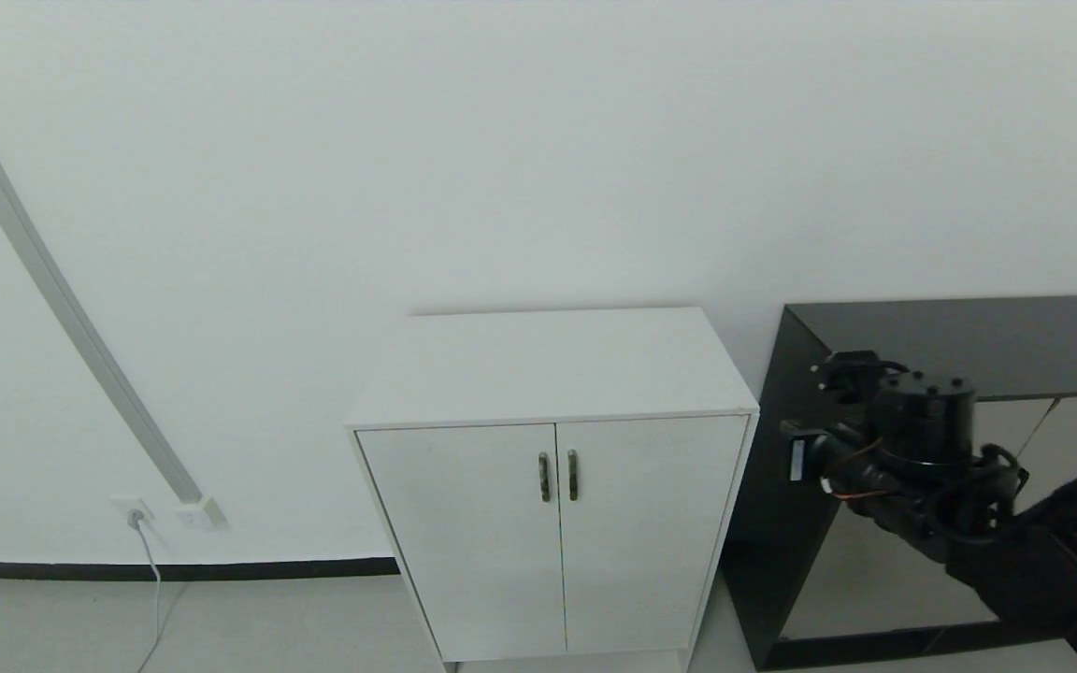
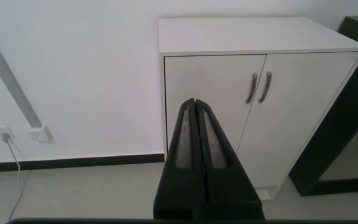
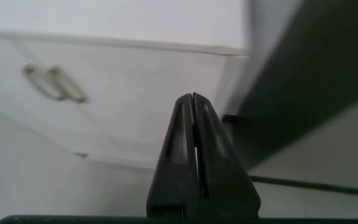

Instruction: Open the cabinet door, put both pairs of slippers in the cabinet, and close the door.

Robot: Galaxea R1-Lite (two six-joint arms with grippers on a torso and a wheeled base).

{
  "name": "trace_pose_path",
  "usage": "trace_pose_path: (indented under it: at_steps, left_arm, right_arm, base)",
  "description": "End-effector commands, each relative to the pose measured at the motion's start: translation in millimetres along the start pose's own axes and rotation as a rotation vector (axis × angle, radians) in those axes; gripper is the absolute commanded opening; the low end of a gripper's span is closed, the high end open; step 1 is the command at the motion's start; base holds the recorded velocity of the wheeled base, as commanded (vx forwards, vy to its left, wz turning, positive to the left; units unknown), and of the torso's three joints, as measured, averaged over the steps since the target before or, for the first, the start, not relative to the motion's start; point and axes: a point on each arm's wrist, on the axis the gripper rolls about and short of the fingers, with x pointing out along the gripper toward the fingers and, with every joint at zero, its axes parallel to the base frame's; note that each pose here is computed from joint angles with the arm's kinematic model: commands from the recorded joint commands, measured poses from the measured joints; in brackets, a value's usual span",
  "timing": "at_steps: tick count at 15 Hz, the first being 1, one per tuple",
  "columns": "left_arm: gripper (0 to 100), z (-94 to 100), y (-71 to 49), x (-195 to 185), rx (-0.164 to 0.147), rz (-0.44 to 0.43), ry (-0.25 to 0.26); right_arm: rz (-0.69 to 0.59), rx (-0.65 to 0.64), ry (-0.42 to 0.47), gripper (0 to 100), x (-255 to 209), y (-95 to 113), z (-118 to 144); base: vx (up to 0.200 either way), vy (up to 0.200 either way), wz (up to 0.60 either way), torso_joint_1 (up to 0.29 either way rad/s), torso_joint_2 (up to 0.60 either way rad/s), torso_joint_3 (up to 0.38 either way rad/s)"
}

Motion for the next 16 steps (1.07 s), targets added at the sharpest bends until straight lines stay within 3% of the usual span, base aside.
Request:
trace_pose_path:
  at_steps: [1,3,4,6,11,16]
  left_arm:
    - [0,0.0,0.0,0,0.001,0.000,0.002]
    - [0,0.0,0.0,0,0.001,0.000,0.002]
    - [0,0.0,0.0,0,0.001,0.000,0.002]
    - [0,0.0,0.0,0,0.001,0.000,0.002]
    - [0,0.0,0.0,0,-0.001,0.000,0.002]
    - [0,0.0,0.0,0,0.001,0.000,0.002]
  right_arm:
    - [-0.148,0.040,-0.059,0,-43,-47,16]
    - [-0.223,0.054,-0.052,0,-63,-68,12]
    - [-0.303,0.068,-0.034,0,-87,-88,2]
    - [-0.374,0.085,-0.018,0,-117,-103,-11]
    - [-0.327,0.022,-0.046,0,-196,-92,-37]
    - [-0.082,-0.007,0.009,0,-261,-83,-71]
  base:
    - [0.000,0.000,0.00,0.000,0.00,0.000]
    - [0.000,0.000,0.00,0.000,0.00,0.000]
    - [0.000,0.000,0.00,0.000,0.00,0.000]
    - [0.000,0.000,0.00,0.000,0.00,0.000]
    - [0.000,0.000,0.00,0.000,0.00,0.000]
    - [0.000,0.000,0.00,0.000,0.00,0.000]
